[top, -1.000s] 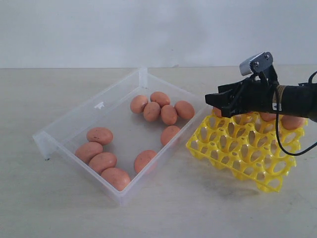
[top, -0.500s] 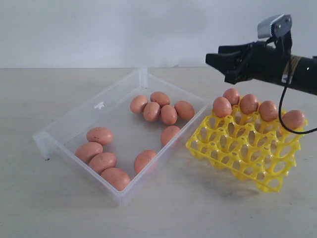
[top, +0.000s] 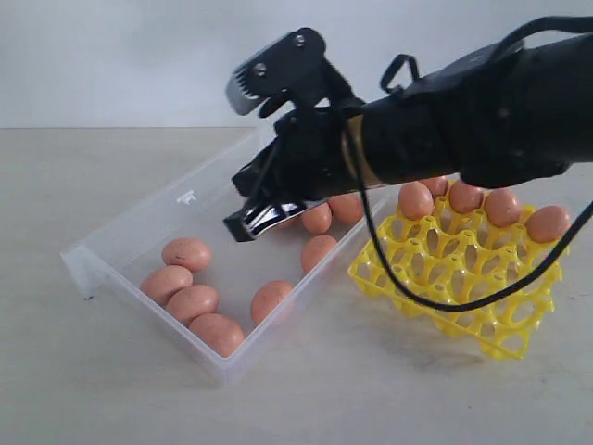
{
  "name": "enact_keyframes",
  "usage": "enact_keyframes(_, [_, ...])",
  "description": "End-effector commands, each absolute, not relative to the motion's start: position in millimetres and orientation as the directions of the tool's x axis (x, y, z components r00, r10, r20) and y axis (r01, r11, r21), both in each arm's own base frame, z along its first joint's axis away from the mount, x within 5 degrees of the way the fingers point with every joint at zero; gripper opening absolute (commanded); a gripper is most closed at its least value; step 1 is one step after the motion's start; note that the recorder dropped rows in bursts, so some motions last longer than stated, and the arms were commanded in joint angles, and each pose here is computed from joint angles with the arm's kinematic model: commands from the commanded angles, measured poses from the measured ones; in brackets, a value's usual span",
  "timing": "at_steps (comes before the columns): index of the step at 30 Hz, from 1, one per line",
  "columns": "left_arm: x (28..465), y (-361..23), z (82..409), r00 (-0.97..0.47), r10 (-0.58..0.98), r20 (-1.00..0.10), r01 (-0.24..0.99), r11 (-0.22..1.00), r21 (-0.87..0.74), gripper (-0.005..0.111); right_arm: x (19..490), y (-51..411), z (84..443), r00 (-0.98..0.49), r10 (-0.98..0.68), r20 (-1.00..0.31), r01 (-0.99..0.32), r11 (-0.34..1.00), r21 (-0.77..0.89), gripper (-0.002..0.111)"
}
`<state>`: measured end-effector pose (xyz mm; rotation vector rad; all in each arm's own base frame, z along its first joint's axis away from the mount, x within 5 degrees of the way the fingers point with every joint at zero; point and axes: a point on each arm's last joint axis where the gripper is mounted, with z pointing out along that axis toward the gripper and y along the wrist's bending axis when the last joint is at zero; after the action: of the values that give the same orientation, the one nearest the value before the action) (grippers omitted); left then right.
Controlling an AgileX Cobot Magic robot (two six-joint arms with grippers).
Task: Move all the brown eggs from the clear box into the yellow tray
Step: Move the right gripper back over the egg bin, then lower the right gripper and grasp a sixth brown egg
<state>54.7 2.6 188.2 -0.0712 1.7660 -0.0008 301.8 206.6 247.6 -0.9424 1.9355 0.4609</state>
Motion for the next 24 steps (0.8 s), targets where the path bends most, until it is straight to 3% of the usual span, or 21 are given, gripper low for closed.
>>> enact_keyframes(1, [55, 2, 188, -0.188, -0.048, -0.981, -0.044, 0.998, -0.041, 0.004, 282, 247, 246, -0.001, -0.600, -0.800, -0.865, 0.402, -0.300, 0.000])
enact_keyframes(3, [55, 2, 188, -0.188, -0.048, -0.981, -0.044, 0.998, -0.041, 0.004, 271, 263, 249, 0.131, -0.681, -0.721, -0.808, 0.349, -0.476, 0.000])
enact_keyframes(5, [55, 2, 188, -0.186, -0.048, -0.981, -0.044, 0.998, -0.041, 0.004, 268, 271, 256, 0.138, -0.788, -0.600, -0.609, 0.410, -0.679, 0.000])
enact_keyframes(7, [55, 2, 188, -0.186, -0.048, -0.981, -0.044, 0.998, -0.041, 0.004, 270, 267, 264, -0.006, -0.869, -0.494, -0.388, 0.457, -0.800, 0.000])
enact_keyframes(8, [55, 2, 188, -0.186, -0.048, -0.981, -0.044, 0.998, -0.041, 0.004, 273, 264, 265, -0.104, -0.888, -0.448, -0.356, 0.454, -0.817, 0.000])
enact_keyframes(11, [55, 2, 188, -0.186, -0.048, -0.981, -0.044, 0.998, -0.041, 0.004, 290, 260, 264, -0.335, -0.860, -0.385, -0.535, 0.510, -0.674, 0.000])
enact_keyframes(14, [55, 2, 188, -0.186, -0.048, -0.981, -0.044, 0.998, -0.041, 0.004, 307, 262, 266, -0.414, -0.822, -0.391, -0.801, 0.533, -0.272, 0.000])
enact_keyframes(17, [55, 2, 188, -0.186, -0.048, -0.981, -0.044, 0.998, -0.041, 0.004, 329, 259, 278, -0.406, -0.771, -0.491, -0.901, 0.428, 0.074, 0.000])
enact_keyframes(20, [55, 2, 188, -0.186, -0.048, -0.981, -0.044, 0.998, -0.041, 0.004, 352, 259, 282, -0.350, -0.724, -0.594, -0.933, 0.328, 0.148, 0.000])
enact_keyframes(24, [55, 2, 188, -0.186, -0.048, -0.981, -0.044, 0.998, -0.041, 0.004, 377, 268, 271, -0.263, -0.727, -0.634, -0.950, 0.309, 0.041, 0.000])
